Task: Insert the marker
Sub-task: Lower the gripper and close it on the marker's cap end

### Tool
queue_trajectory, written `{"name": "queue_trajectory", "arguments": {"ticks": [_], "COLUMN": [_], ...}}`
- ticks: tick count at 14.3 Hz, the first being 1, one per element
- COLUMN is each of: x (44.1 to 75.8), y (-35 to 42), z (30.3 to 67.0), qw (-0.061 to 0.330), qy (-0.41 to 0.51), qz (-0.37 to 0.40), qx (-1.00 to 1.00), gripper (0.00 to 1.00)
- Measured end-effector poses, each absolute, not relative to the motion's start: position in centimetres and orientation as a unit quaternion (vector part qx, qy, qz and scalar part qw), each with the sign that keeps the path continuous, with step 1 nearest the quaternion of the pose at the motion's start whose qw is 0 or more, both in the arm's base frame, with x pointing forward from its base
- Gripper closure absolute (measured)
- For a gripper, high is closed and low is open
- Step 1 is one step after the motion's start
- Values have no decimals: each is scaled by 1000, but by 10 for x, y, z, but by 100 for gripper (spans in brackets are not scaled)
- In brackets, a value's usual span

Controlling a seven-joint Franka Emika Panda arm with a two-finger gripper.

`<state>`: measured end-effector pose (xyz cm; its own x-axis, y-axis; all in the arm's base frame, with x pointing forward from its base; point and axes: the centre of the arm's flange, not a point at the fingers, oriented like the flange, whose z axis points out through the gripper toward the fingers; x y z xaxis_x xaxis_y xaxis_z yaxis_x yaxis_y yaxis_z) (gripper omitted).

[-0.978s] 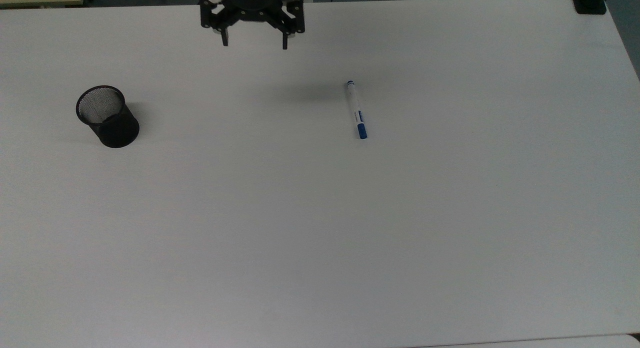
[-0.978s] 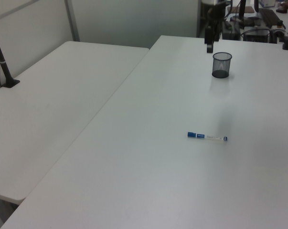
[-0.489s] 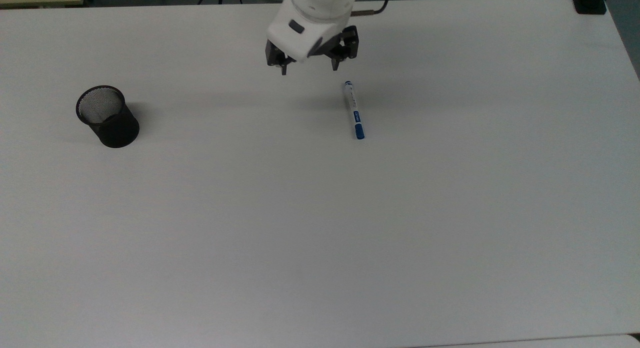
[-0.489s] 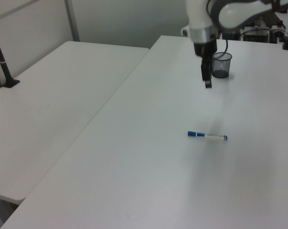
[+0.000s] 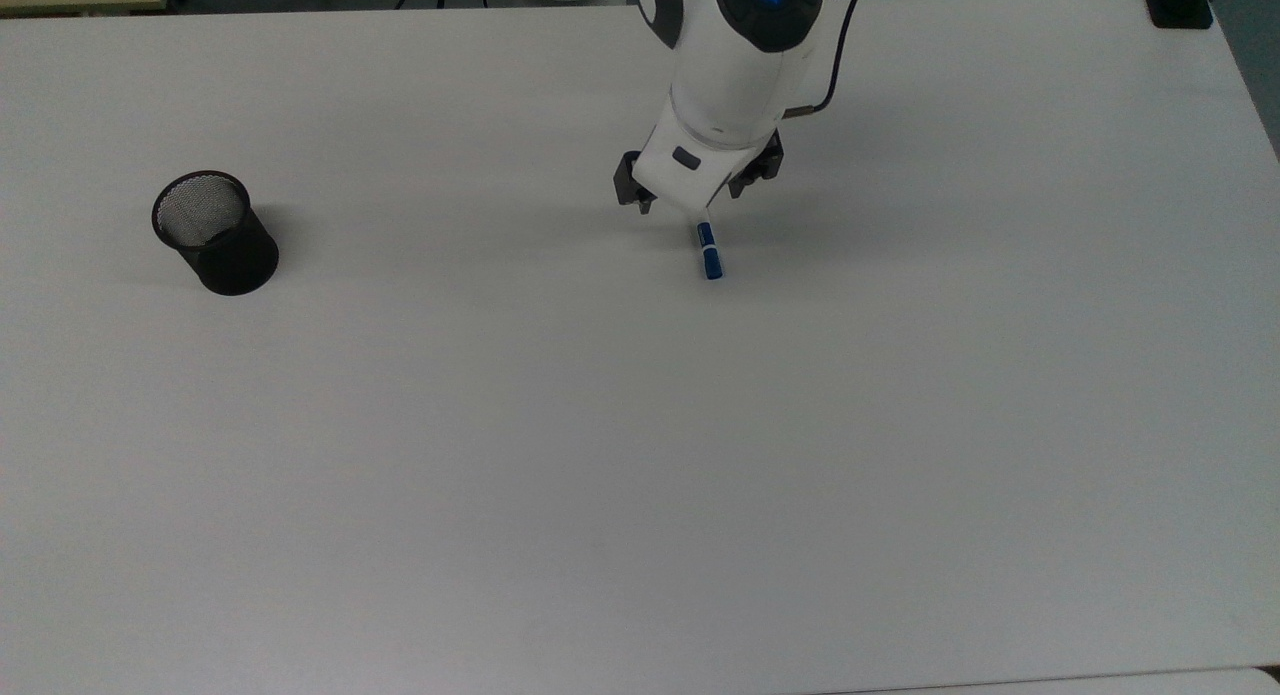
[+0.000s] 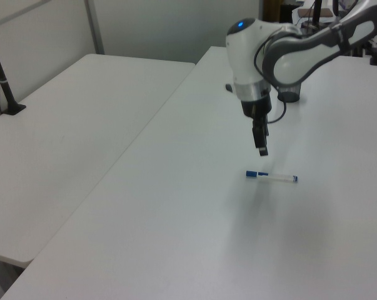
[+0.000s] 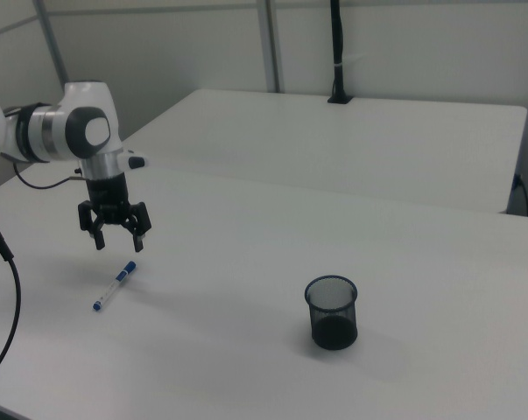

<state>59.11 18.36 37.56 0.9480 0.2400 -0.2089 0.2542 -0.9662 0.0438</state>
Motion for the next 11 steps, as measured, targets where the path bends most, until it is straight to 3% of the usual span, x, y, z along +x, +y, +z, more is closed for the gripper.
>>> {"name": "queue_trajectory", "arguments": {"ticks": [3,5,7,11], "x": [594,598,601,599], "y": [197,198,200,212], "z": [347,329,315,300], "qw": [37,37,36,36], "qy": [113,104,99,90], "qz": [-99,-97,-94,-88], "qx": [988,989,990,991], "gripper": [0,19,43,53]}}
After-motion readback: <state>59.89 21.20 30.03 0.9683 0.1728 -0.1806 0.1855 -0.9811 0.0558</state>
